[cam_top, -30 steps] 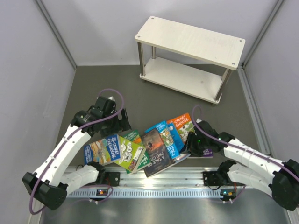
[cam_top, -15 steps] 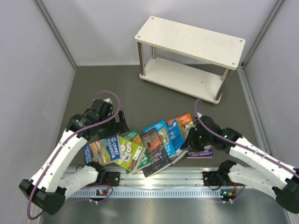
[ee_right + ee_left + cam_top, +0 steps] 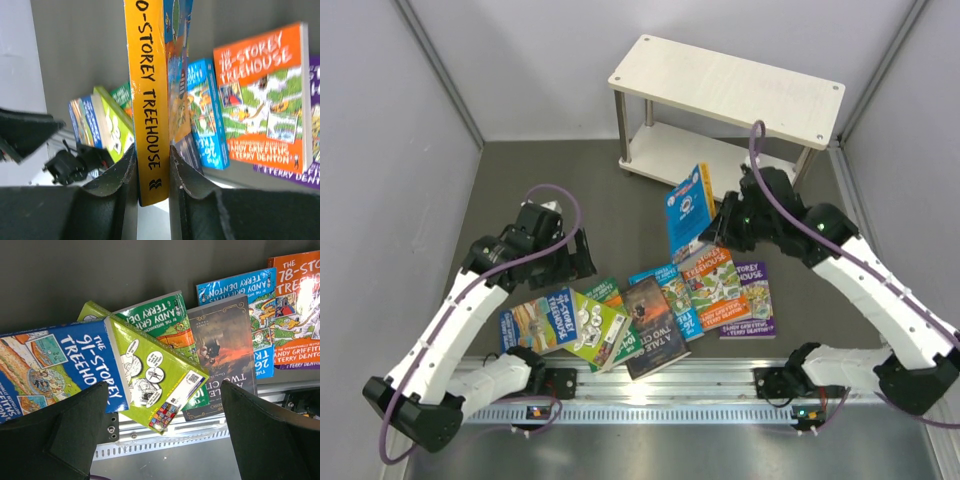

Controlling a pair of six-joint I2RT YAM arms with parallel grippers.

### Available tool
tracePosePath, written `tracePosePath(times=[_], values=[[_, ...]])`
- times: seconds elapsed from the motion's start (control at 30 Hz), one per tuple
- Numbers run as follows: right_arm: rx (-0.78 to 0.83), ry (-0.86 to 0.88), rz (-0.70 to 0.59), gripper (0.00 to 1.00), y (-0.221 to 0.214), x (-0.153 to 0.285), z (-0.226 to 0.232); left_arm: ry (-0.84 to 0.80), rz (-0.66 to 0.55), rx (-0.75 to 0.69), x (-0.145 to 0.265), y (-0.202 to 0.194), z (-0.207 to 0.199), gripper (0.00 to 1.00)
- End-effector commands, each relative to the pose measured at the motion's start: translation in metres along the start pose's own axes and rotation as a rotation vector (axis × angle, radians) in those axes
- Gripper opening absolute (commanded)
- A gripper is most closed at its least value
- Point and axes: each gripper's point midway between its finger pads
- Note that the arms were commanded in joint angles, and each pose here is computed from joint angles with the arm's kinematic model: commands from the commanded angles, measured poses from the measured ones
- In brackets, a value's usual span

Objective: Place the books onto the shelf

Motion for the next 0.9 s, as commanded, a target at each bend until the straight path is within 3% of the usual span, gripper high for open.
tracePosePath(times=[0.0,0.17,0.3,0.43,0.53,0.7,0.73,0.87], values=[[0.039,0.043,-0.173,0.00,0.068,0.013,0.019,-0.012,-0.078,-0.033,0.010,0.019,-0.006,0.99],[0.000,0.146,-0.269,0.00,0.125,0.006,0.030,-0.010,-0.089,-0.031,0.014,0.021,-0.006,0.99],[0.142,0.389,-0.332,0.00,0.167,0.042,0.084,-0.013,-0.121,-0.019,0.019,0.022,-0.002,0.99],[0.191,0.419,-0.390,0.00,0.198,0.058,0.089,-0.006,-0.115,-0.008,0.017,0.018,0.003,0.99],[0.127,0.378,-0.461,0.00,0.225,0.068,0.060,-0.009,-0.117,0.001,0.018,0.017,0.003,0.99],[-0.095,0.182,-0.592,0.00,0.263,0.072,-0.025,-0.014,-0.117,0.007,0.018,0.018,0.001,0.99],[-0.208,0.100,-0.664,0.00,0.281,0.076,-0.065,-0.020,-0.112,0.009,0.018,0.018,-0.001,0.99],[-0.268,0.025,-0.718,0.00,0.299,0.080,-0.096,-0.017,-0.118,0.009,0.021,0.021,-0.003,0.99]])
Point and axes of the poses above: each gripper's point midway between its finger pads, its own x axis back along the fingers, its own z axis along the line the jaws close on, y = z × x, and after that the axes turned 12 degrees about x, right-handed
